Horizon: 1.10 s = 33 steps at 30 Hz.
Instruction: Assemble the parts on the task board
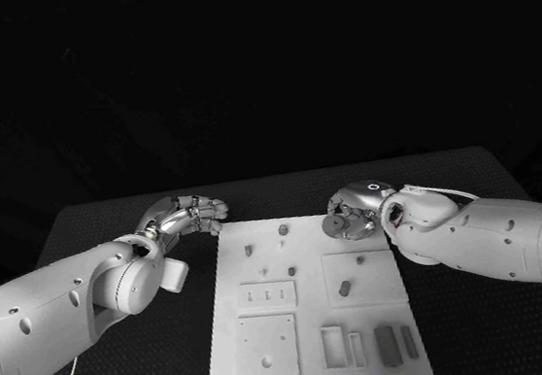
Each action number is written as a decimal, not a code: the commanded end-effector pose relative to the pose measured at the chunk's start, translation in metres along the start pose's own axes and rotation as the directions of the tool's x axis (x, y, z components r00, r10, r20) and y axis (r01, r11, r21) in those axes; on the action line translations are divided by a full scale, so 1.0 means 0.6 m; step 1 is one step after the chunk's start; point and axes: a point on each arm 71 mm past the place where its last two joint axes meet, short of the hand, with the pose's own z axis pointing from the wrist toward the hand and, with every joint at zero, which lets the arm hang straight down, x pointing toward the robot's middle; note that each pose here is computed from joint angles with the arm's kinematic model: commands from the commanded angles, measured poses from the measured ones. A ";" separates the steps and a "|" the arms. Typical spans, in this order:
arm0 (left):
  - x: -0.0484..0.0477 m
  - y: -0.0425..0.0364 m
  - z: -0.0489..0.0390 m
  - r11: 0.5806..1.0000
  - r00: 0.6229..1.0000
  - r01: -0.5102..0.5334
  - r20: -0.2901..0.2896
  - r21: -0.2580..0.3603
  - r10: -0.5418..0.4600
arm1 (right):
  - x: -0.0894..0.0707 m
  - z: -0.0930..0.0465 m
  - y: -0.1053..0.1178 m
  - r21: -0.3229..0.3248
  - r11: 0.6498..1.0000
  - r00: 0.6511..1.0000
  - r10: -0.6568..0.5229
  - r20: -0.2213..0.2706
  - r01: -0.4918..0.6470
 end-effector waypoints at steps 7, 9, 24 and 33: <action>0.003 -0.002 0.001 1.000 1.000 0.005 -0.013 0.008 -0.005 | 0.016 -0.004 -0.004 -0.003 1.000 0.997 0.012 -0.078 -0.012; 0.003 -0.002 0.001 1.000 1.000 0.005 -0.013 0.007 -0.005 | 0.017 -0.004 -0.005 -0.002 1.000 0.996 0.016 -0.090 -0.017; 0.002 -0.001 0.001 1.000 1.000 0.015 -0.011 0.004 -0.015 | 0.018 -0.005 -0.011 -0.007 1.000 0.995 0.014 -0.103 -0.015; 0.002 -0.001 0.002 1.000 1.000 0.015 -0.011 0.004 -0.015 | 0.016 -0.005 -0.008 -0.046 0.998 0.996 -0.043 -0.076 0.039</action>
